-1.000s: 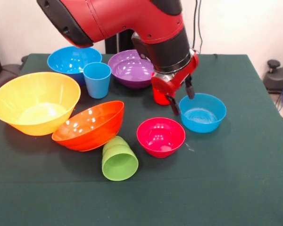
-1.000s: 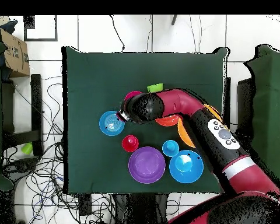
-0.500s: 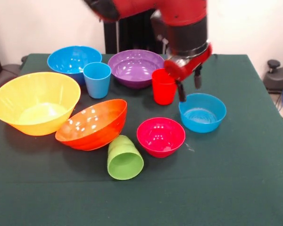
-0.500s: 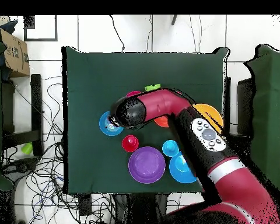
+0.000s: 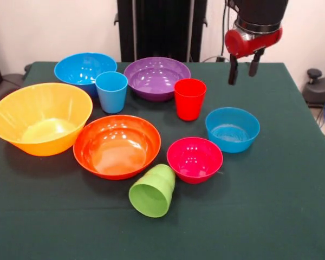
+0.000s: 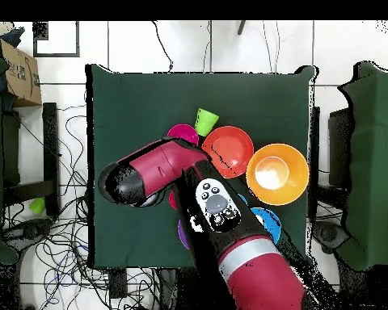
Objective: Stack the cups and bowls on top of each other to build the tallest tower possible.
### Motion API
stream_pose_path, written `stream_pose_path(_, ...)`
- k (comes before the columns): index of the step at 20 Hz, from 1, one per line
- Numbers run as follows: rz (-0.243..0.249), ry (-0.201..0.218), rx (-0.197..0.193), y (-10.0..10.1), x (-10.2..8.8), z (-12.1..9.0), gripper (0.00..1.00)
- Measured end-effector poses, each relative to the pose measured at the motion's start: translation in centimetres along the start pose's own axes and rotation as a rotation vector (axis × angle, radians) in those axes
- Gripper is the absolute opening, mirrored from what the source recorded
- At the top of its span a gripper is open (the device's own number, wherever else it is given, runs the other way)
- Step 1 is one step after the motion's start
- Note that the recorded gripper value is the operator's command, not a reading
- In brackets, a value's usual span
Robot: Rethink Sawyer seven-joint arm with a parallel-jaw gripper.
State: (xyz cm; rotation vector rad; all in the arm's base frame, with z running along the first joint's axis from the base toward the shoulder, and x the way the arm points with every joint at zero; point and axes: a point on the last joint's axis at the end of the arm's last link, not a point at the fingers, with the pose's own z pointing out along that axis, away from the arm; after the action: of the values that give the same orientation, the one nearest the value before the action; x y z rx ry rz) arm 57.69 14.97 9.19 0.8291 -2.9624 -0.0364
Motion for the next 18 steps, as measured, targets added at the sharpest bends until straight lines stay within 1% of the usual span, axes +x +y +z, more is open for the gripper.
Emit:
stream_pose_path(1,0.018,-0.002,0.006,0.0,0.2,0.1,1.00)
stream_pose_path(2,0.025,-0.003,0.008,0.0,0.3,0.2,1.00)
stream_pose_path(3,0.049,-0.013,0.017,-0.6,0.7,0.6,1.00)
stream_pose_path(4,0.057,-0.019,0.023,-1.0,1.0,0.9,1.00)
stream_pose_path(7,0.071,-0.036,0.043,-2.6,1.9,1.8,1.00)
stream_pose_path(9,0.076,-0.043,0.054,-3.3,2.3,2.2,1.00)
stream_pose_path(10,0.078,-0.051,0.065,-3.9,2.8,2.7,1.00)
stream_pose_path(13,0.088,-0.053,0.073,-4.7,3.7,3.8,1.00)
stream_pose_path(17,0.099,-0.048,0.071,-5.0,4.5,5.0,1.00)
stream_pose_path(18,0.100,-0.041,0.068,-4.8,4.9,5.7,1.00)
